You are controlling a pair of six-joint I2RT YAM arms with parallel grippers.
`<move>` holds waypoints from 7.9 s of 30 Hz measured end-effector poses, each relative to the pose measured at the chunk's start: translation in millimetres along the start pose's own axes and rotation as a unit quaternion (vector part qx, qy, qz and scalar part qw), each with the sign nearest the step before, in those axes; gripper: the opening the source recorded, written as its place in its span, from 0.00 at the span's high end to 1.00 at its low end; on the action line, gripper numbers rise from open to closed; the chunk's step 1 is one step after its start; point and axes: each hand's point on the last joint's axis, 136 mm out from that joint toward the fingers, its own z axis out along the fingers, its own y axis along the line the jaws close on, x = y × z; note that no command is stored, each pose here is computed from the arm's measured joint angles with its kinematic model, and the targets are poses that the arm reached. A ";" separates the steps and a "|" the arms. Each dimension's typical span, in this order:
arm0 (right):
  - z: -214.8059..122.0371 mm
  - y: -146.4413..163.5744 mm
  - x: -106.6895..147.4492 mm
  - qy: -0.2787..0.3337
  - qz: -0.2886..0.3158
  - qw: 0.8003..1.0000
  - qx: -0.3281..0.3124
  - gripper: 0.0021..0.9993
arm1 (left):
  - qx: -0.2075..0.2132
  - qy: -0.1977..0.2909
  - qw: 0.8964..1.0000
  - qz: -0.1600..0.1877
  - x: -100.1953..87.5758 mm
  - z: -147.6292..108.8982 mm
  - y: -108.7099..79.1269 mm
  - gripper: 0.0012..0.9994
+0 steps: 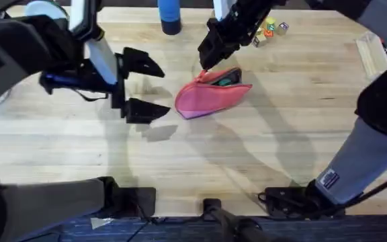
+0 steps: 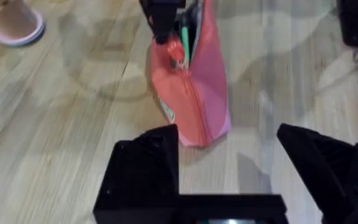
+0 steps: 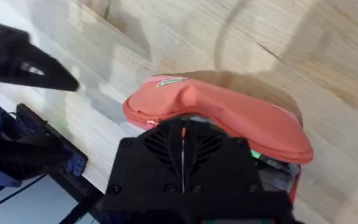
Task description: Unzip the bag, pick up the pens from the table one at a time and place them inside, then zip the bag closed.
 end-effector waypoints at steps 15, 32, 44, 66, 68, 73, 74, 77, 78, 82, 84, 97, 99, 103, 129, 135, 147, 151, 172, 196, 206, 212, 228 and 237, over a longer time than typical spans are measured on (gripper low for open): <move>-0.3 0.1 -0.3 -0.001 0.000 1.000 0.000 0.97 | 0.063 -0.022 0.997 -0.036 18.4 60.8 18.1 0.01; -0.3 0.2 0.3 0.001 0.000 1.000 0.000 0.97 | 0.054 0.003 0.996 -0.075 19.6 76.2 27.4 0.96; -9.0 -22.1 11.1 0.018 0.012 1.000 0.010 0.97 | 0.054 0.003 0.995 -0.080 19.5 76.2 27.4 0.96; -68.2 -154.2 36.6 -0.014 0.171 0.983 0.057 0.97 | 0.055 0.004 0.995 -0.082 19.7 76.2 26.7 0.96; -68.0 -151.9 37.9 -0.011 0.167 0.985 0.051 0.97 | 0.055 0.004 0.995 -0.082 19.6 76.2 26.7 0.96; -66.0 -125.7 39.8 -0.002 0.132 0.991 -0.013 0.55 | 0.055 0.004 0.995 -0.082 19.6 76.2 26.7 0.96; -65.9 -119.8 39.5 -0.002 0.127 0.991 -0.027 0.40 | 0.055 0.004 0.995 -0.082 19.6 76.2 26.7 0.96; -66.3 -105.1 41.3 0.003 0.120 0.991 -0.063 0.03 | 0.055 0.004 0.995 -0.082 19.7 76.2 26.7 0.96; -66.6 -101.3 43.0 0.007 0.121 0.990 -0.071 0.01 | 0.055 0.004 0.995 -0.082 19.7 76.2 26.7 0.96; -68.2 -92.3 48.5 0.017 0.122 0.988 -0.093 0.00 | 0.055 0.004 0.995 -0.082 19.6 76.2 26.7 0.96; -68.8 -89.1 47.7 0.015 0.115 0.988 -0.103 0.00 | 0.055 0.004 0.995 -0.082 19.6 76.2 26.7 0.96; -71.4 -80.6 40.7 -0.003 0.089 0.988 -0.128 0.00 | 0.055 0.004 0.995 -0.082 19.6 76.2 26.7 0.96; -71.3 -80.8 40.0 -0.005 0.088 0.988 -0.128 0.00 | 0.055 0.004 0.995 -0.082 19.6 76.2 26.7 0.96; -71.4 -80.5 39.5 -0.006 0.088 0.988 -0.130 0.00 | 0.055 0.004 0.995 -0.082 19.6 76.2 26.7 0.96; -8.9 -45.0 62.4 0.047 0.072 0.979 -0.186 0.00 | 0.055 0.004 0.995 -0.082 19.7 76.2 26.6 0.96; 7.9 -40.5 61.0 0.045 0.067 0.980 -0.184 0.00 | 0.055 0.004 0.995 -0.082 19.7 76.2 26.6 0.96; 13.8 -11.4 51.9 0.039 0.059 0.973 -0.219 0.00 | 0.056 0.004 0.995 -0.083 19.7 76.1 26.3 0.96; 10.1 -5.2 49.1 0.034 0.064 0.968 -0.241 0.00 | 0.056 0.004 0.995 -0.083 19.7 76.1 26.3 0.96; -22.4 -2.7 42.1 -0.004 0.087 0.953 -0.291 0.00 | 0.056 0.004 0.995 -0.083 19.7 76.1 26.3 0.96; -61.3 18.3 23.3 -0.054 0.063 0.939 -0.334 0.00 | 0.056 0.004 0.995 -0.083 19.7 76.1 26.3 0.96; -65.4 5.9 10.5 -0.063 0.022 0.970 -0.235 0.00 | 0.056 0.004 0.995 -0.083 19.7 76.1 26.3 0.96; -75.1 -1.6 -8.6 -0.081 -0.032 0.990 -0.111 0.00 | 0.056 0.004 0.995 -0.083 19.7 76.1 26.3 0.96; -82.1 -7.0 -24.7 -0.091 -0.023 0.994 0.060 0.00 | 0.056 0.004 0.995 -0.083 19.7 76.1 26.3 0.96; -80.1 17.8 -21.4 -0.091 -0.052 0.992 0.070 0.00 | 0.056 0.004 0.995 -0.083 19.7 76.1 26.3 0.96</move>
